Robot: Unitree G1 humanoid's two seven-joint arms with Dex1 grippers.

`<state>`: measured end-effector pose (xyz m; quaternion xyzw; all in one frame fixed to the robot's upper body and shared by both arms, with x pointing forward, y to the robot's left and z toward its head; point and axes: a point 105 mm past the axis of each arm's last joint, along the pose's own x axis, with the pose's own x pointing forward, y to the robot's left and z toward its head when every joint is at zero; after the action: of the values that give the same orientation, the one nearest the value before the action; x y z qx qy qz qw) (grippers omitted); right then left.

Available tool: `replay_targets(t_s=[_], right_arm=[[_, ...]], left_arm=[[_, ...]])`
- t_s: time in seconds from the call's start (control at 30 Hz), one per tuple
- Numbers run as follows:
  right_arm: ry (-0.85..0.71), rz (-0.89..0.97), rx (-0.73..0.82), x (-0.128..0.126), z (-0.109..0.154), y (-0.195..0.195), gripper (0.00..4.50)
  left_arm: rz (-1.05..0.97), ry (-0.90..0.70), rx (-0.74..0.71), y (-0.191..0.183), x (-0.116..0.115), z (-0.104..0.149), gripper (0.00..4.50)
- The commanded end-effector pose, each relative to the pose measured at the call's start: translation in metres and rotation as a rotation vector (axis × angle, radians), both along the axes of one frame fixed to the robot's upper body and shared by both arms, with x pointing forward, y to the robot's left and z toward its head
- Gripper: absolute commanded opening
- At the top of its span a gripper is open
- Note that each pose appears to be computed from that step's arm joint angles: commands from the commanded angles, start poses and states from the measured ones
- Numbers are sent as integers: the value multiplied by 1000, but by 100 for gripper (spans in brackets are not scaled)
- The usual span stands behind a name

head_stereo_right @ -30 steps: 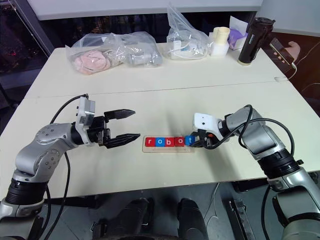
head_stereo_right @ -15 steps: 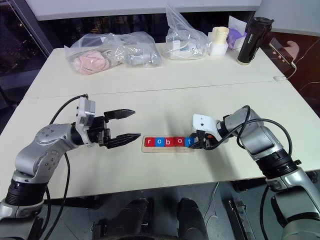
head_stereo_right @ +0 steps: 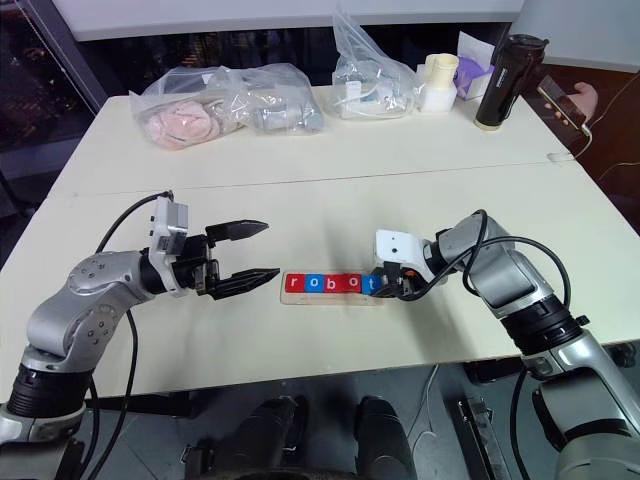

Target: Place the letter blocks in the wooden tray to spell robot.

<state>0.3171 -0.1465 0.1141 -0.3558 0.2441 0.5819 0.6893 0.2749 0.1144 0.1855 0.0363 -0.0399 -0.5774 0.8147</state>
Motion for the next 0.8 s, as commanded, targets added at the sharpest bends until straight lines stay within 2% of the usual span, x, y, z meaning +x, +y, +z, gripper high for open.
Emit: replay_targets(t_s=[0.03, 0.07, 0.13, 0.17, 0.27, 0.3, 0.67, 0.8], right_arm=[[-26, 6, 8, 3, 8, 2, 112], [-24, 6, 11, 3, 8, 2, 112], [-27, 5, 19, 3, 10, 4, 226], [-29, 7, 24, 3, 11, 5, 251], [-46, 10, 33, 4, 16, 7, 406], [-50, 12, 35, 4, 17, 8, 445], [-121, -58, 100, -1, 45, -4, 445], [-118, -95, 100, -7, 39, -10, 445]], left_arm=[[-7, -40, -5, 0, -3, 11, 450], [-8, -40, -5, 0, -3, 11, 450], [-10, -39, -5, -1, -3, 11, 450], [-12, -39, -5, -1, -3, 11, 450], [-14, -38, -5, -1, -3, 11, 450], [-14, -38, -6, -1, -3, 11, 450], [-10, -33, -4, 1, -4, 11, 450], [-10, -31, -2, 1, -3, 10, 450]])
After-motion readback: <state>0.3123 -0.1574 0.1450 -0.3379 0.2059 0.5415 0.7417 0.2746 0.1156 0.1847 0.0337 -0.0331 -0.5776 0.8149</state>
